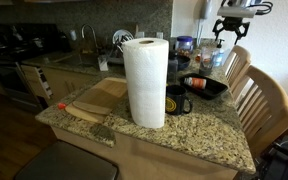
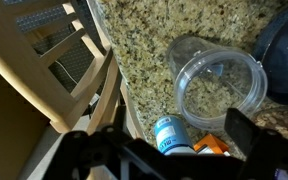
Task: Move the clear cup to the left of the black plate
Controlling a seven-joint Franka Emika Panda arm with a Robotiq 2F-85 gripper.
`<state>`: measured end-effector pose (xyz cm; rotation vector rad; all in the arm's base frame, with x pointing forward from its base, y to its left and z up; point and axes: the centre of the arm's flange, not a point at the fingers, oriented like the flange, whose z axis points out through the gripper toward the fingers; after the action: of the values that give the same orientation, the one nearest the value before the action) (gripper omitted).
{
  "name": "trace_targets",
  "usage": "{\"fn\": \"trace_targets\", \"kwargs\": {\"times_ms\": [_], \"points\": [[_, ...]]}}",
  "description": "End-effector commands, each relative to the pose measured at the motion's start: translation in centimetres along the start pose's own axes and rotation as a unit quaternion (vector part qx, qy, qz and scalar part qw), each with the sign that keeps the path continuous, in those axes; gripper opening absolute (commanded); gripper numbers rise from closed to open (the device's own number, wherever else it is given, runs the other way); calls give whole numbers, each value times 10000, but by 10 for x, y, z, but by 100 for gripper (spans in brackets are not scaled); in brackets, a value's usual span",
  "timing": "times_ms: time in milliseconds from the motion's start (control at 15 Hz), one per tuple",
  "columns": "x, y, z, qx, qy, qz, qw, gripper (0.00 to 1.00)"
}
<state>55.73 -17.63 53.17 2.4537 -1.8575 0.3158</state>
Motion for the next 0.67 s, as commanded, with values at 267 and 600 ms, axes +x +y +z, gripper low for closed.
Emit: {"fn": "trace_targets", "kwargs": {"times_ms": [267, 600], "points": [[-7, -27, 45, -305, -228, -231, 9990, 100], [-23, -25, 87, -618, -326, -264, 9972, 100]]}}
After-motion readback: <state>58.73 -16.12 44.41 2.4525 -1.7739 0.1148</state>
